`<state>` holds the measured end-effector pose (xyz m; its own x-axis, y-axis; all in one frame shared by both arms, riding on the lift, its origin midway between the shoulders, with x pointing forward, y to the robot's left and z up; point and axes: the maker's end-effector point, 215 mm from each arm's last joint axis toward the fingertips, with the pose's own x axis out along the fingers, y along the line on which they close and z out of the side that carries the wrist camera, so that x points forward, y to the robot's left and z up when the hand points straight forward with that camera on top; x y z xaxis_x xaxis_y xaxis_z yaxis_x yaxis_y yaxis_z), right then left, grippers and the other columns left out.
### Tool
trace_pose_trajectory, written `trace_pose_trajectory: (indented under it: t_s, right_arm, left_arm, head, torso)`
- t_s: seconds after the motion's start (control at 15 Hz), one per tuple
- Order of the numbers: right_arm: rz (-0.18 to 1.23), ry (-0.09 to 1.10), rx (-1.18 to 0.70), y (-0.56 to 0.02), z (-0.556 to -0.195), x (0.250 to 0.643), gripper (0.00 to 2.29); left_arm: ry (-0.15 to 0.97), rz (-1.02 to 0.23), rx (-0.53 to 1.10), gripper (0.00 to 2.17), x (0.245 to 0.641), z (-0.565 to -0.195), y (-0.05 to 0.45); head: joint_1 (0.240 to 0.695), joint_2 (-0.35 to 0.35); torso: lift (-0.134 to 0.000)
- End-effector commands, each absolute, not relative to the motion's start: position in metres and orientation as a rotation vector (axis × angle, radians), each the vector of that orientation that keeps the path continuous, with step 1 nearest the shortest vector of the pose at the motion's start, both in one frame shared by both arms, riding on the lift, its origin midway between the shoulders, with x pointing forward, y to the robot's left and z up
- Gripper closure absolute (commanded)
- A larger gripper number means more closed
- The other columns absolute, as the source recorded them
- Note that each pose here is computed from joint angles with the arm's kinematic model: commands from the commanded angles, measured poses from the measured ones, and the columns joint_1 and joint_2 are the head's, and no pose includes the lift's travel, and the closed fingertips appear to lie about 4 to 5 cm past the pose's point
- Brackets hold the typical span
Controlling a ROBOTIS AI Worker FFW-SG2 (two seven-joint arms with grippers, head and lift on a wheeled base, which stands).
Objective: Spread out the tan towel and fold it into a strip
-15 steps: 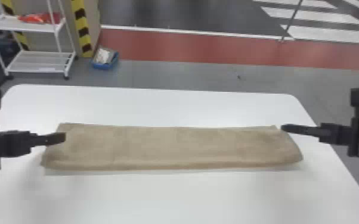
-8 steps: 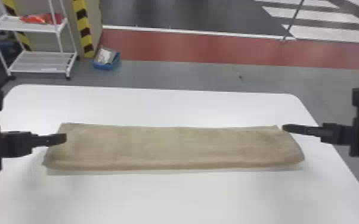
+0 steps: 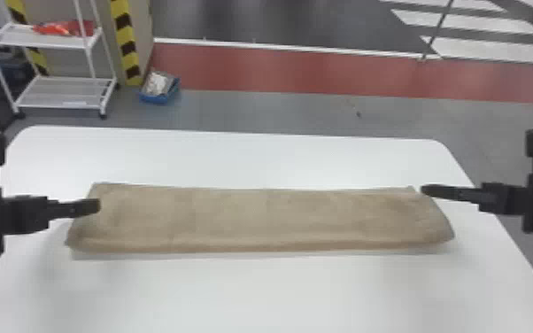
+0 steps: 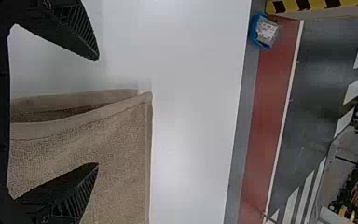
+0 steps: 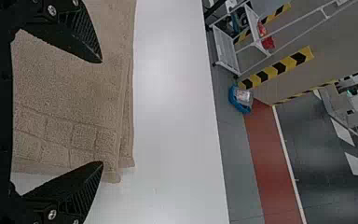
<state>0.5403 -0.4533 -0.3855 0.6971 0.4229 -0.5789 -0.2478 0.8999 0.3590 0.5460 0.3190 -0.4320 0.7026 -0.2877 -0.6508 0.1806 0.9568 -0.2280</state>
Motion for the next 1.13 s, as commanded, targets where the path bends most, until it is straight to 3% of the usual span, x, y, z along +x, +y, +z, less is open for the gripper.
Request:
trace_pose_trajectory:
  t_s: [0.0,1.07]
  right_arm:
    - [0.376,0.713,0.265,-0.454,-0.387,0.538,0.12]
    - [0.341,0.682,0.258,-0.471,-0.374,0.533,0.12]
  left_arm:
    - [0.748,-0.262,-0.151,0.08,0.546,-0.432,0.319]
    - [0.75,-0.264,-0.158,0.08,0.541,-0.434,0.32]
  head:
    - [0.695,-0.135]
    - [0.695,-0.148]
  torso:
    - [-0.124]
    - [-0.124]
